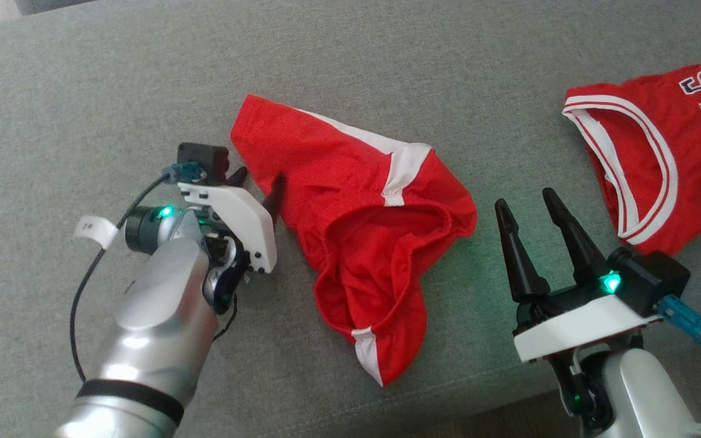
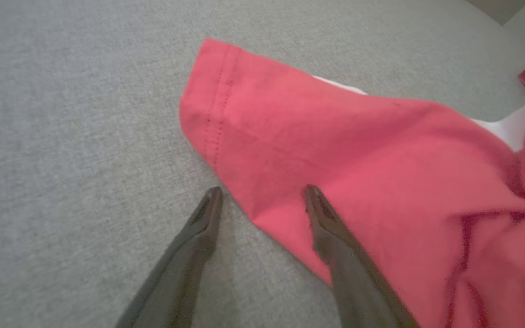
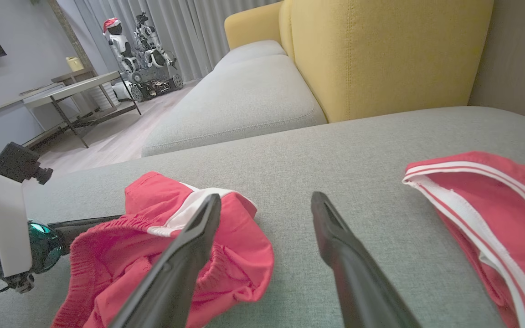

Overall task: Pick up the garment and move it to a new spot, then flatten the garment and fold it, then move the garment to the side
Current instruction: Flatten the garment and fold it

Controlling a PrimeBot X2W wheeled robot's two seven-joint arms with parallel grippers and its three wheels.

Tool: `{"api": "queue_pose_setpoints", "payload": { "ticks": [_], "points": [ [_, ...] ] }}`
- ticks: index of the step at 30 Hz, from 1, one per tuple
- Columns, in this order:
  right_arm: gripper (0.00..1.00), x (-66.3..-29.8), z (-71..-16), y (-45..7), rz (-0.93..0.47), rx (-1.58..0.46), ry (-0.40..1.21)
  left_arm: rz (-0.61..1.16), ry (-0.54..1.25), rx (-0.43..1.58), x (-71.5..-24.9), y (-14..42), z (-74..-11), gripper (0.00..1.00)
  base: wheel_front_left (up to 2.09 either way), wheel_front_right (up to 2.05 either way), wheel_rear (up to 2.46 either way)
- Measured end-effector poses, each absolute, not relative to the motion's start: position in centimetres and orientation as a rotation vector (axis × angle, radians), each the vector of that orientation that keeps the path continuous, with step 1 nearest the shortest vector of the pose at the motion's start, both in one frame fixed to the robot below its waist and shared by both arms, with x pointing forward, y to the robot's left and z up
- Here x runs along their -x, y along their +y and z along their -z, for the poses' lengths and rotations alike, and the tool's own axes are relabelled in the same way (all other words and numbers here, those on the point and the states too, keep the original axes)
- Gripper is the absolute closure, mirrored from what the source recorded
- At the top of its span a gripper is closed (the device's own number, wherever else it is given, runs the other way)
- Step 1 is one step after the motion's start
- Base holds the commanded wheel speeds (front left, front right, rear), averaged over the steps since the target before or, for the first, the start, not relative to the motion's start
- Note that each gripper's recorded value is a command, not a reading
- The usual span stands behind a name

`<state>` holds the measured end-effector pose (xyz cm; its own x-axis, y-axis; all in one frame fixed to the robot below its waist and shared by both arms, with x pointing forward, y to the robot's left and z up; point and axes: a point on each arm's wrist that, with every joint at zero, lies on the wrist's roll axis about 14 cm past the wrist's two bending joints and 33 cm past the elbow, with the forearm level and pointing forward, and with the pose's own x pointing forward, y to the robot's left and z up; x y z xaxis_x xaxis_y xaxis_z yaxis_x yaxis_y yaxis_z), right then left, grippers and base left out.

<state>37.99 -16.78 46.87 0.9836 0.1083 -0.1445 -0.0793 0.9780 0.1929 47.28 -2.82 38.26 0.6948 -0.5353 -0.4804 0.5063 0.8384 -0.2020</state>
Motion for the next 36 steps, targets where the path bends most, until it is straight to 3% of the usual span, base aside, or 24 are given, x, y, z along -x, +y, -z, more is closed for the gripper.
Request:
{"api": "queue_pose_setpoints", "payload": {
  "ticks": [1,2,13,26,36],
  "points": [
    [0.0,-38.0,-46.8,-16.7,-0.096,-0.191,0.156,0.579,0.563,0.066,-47.3,-2.8,-38.1,0.77,0.0,0.0,0.0],
    [0.0,-38.0,-46.7,-16.6,-0.097,-0.193,0.16,0.577,0.569,0.078,-47.4,-2.8,-38.1,1.0,0.0,0.0,0.0],
    [0.0,-38.4,-47.0,-15.7,-0.126,-0.225,0.145,0.513,0.438,0.229,-47.3,-1.6,-39.9,1.0,0.0,0.0,0.0],
    [0.0,-39.1,-47.7,-13.6,-0.195,-0.24,0.149,0.28,0.339,0.291,-40.8,5.8,-40.1,1.0,0.0,0.0,0.0],
    [0.0,-38.5,-47.4,-12.9,-0.218,-0.24,0.179,0.209,0.441,0.322,-35.3,7.3,-39.4,1.0,0.0,0.0,0.0]
  ]
}}
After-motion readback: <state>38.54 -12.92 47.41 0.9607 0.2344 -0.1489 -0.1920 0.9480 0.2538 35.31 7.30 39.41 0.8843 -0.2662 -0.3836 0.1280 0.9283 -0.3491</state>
